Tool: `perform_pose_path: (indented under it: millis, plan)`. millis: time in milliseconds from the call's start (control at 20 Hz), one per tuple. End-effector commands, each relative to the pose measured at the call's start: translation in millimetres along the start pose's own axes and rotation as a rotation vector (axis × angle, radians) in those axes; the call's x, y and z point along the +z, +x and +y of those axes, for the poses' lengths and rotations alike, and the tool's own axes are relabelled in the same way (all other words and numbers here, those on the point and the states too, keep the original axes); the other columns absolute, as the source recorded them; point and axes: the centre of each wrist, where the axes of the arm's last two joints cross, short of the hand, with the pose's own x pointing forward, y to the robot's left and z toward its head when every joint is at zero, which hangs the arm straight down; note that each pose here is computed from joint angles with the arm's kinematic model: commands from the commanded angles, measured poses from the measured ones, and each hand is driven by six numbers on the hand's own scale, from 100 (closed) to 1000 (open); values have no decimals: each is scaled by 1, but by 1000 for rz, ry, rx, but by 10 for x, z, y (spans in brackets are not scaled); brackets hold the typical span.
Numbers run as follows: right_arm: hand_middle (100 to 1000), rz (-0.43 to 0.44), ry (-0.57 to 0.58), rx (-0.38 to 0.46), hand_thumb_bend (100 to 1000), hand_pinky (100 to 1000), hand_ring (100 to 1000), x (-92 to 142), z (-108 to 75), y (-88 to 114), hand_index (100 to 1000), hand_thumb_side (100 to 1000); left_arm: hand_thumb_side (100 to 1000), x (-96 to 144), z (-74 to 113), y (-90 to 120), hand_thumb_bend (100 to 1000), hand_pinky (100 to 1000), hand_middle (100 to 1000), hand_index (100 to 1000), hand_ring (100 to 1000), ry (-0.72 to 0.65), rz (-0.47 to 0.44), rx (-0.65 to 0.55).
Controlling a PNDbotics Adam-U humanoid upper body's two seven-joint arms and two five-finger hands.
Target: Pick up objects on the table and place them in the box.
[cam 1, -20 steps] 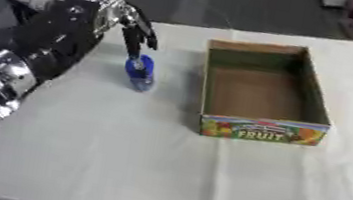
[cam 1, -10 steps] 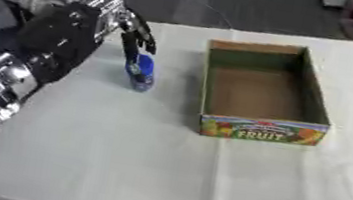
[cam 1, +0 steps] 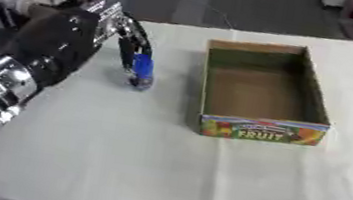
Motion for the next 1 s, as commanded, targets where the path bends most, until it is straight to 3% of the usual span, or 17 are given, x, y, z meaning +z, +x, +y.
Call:
perform_pose_path:
  millis: [50, 1000]
  plan:
    - [574, -30, 7, -3, 100, 480, 512, -68, -3, 39, 602, 807, 394, 76, 37, -73, 567, 1000, 1000, 1000, 1000, -6, 3, -13]
    - [574, -34, 9, -8, 100, 481, 514, -78, 2, 42, 603, 808, 349, 75, 46, -17, 483, 1000, 1000, 1000, 1000, 11, -24, -13]
